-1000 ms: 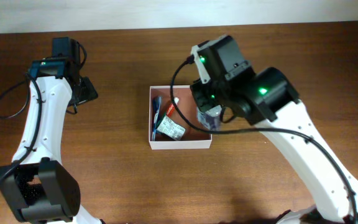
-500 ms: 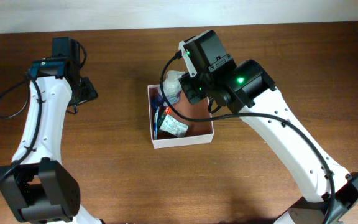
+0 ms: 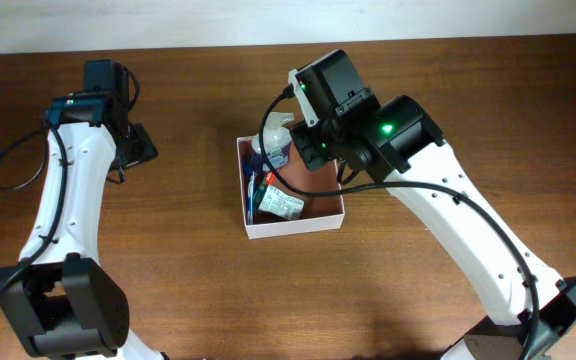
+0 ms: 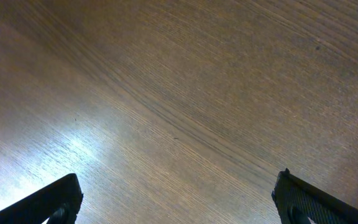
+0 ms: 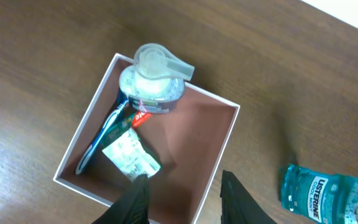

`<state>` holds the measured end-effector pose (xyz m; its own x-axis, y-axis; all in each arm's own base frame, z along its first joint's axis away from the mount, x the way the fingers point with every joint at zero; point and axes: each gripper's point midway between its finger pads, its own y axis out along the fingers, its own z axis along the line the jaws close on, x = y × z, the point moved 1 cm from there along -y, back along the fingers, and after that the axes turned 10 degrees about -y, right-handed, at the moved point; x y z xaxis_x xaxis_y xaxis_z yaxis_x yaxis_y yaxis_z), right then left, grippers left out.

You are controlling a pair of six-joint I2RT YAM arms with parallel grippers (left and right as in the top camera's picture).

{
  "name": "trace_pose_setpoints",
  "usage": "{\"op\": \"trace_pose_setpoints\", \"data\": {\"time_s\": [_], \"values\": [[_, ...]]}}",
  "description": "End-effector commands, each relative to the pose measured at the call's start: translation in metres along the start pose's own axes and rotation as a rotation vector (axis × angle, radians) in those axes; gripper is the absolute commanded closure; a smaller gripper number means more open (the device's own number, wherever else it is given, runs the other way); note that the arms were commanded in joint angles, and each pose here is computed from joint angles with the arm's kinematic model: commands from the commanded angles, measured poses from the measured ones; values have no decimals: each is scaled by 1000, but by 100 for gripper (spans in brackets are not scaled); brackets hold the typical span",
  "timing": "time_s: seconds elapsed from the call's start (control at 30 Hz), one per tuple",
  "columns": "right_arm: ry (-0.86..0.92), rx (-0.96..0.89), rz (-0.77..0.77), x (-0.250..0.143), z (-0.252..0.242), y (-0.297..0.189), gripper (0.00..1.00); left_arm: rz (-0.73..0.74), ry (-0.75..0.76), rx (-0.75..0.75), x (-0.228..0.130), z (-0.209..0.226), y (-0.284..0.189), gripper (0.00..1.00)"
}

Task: Pack container
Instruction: 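Lower the clear bottle into the box's upper left corner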

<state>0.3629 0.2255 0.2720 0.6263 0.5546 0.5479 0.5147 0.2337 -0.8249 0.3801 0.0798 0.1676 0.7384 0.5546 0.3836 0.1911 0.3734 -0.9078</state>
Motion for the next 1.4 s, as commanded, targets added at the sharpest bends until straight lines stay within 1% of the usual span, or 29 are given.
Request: {"op": "trace_pose_setpoints", "data": {"time_s": [0.0,0.5,0.67,0.8,0.93,1.07,1.37], "values": [[-7,-18,-5,3,-3,-4,69,-7,0,-6,2,0,-3,1],[21,12,-2,2,2,-4,69,-7,0,-6,2,0,-3,1],[72,24,-39,11,4,-4,69,-7,0,-6,2,0,-3,1],[76,59,-73,20,9,-3,69,-7,-1,-6,2,0,-3,1],[77,62,-59,19,11,6,69,-7,-1,-6,2,0,-3,1],[90,68,22,3,14,19,69,-7,0,-6,2,0,-3,1],[188,88,289,-70,29,52,71,-7,-1,-6,2,0,-3,1]]}}
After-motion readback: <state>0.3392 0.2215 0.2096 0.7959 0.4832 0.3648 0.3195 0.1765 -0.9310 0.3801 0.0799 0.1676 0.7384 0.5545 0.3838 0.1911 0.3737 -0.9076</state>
